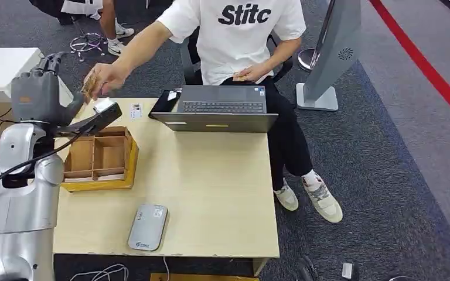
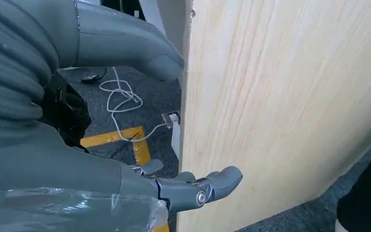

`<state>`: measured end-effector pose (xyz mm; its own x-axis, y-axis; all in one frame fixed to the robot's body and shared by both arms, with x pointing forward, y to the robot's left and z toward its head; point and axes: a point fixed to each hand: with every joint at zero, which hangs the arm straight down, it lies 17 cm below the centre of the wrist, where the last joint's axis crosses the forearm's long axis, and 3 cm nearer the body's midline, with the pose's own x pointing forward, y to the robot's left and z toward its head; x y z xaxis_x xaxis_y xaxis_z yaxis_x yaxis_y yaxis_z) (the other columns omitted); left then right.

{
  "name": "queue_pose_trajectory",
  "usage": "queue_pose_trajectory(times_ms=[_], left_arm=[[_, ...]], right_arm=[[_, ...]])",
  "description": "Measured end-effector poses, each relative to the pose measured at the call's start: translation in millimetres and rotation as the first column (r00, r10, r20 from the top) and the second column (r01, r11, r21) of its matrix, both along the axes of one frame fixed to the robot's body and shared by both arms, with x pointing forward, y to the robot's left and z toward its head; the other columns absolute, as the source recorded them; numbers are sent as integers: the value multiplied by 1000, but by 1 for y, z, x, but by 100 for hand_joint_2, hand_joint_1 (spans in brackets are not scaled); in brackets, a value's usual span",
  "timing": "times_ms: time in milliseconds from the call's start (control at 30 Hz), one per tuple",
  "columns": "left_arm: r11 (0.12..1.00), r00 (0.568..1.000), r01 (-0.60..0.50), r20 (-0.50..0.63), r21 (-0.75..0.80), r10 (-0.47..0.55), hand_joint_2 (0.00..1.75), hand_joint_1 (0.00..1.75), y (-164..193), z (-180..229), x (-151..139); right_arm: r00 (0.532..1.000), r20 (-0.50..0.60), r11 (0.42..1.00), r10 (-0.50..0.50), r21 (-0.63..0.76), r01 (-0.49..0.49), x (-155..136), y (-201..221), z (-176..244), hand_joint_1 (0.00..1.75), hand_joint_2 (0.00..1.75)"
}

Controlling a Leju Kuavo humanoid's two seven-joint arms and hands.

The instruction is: Pass the card to the sensor for recognition and then transmit it.

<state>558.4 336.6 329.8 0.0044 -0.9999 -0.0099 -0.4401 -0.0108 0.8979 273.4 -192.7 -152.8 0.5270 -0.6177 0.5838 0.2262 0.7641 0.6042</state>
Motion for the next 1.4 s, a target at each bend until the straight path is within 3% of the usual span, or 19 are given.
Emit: queue_pose_trajectory(times_ms=[167,300,500,633,800,933,1033,1100,1167,1233,1400], left_arm=[[999,999,37,6,-32,-37,175,0,0,-15,-12],[933,965,218,208,-287,-162,175,0,4,-30,-115],[828,960,157,279,-538,0,175,0,66,-42,-210],[654,973,125,221,-746,66,175,0,102,-76,-245],[453,963,-58,70,-890,261,175,0,161,-153,-295],[161,891,-230,-142,-960,431,175,0,194,-243,-338],[-6,849,-272,-243,-962,469,175,0,196,-295,-358],[-157,830,-250,-295,-955,474,175,0,192,-324,-368],[-412,802,-118,-331,-904,497,175,0,184,-364,-383],[-581,760,7,-374,-814,532,175,0,172,-403,-400],[-664,719,-43,-485,-746,499,175,0,145,-451,-419]], right_arm=[[1000,-5,1000,-14,3,14,-2,-3,-1,0,175],[999,-33,999,-41,25,42,-31,-11,-6,0,175],[997,-49,997,-61,33,63,-55,-19,-1,0,175],[993,-42,993,-114,29,115,-60,-33,4,0,175],[983,-50,984,-179,7,179,-68,-52,5,0,175],[983,-53,985,-175,-12,174,-70,-59,6,0,175],[985,-55,986,-164,-25,162,-71,-62,6,0,175],[986,-51,986,-161,-37,160,-69,-64,6,0,175],[990,-45,990,-131,-53,129,-63,-60,7,0,175],[993,-28,992,-116,-60,114,-52,-58,8,0,175],[993,-1,992,-117,-51,117,-33,-54,10,0,175]])
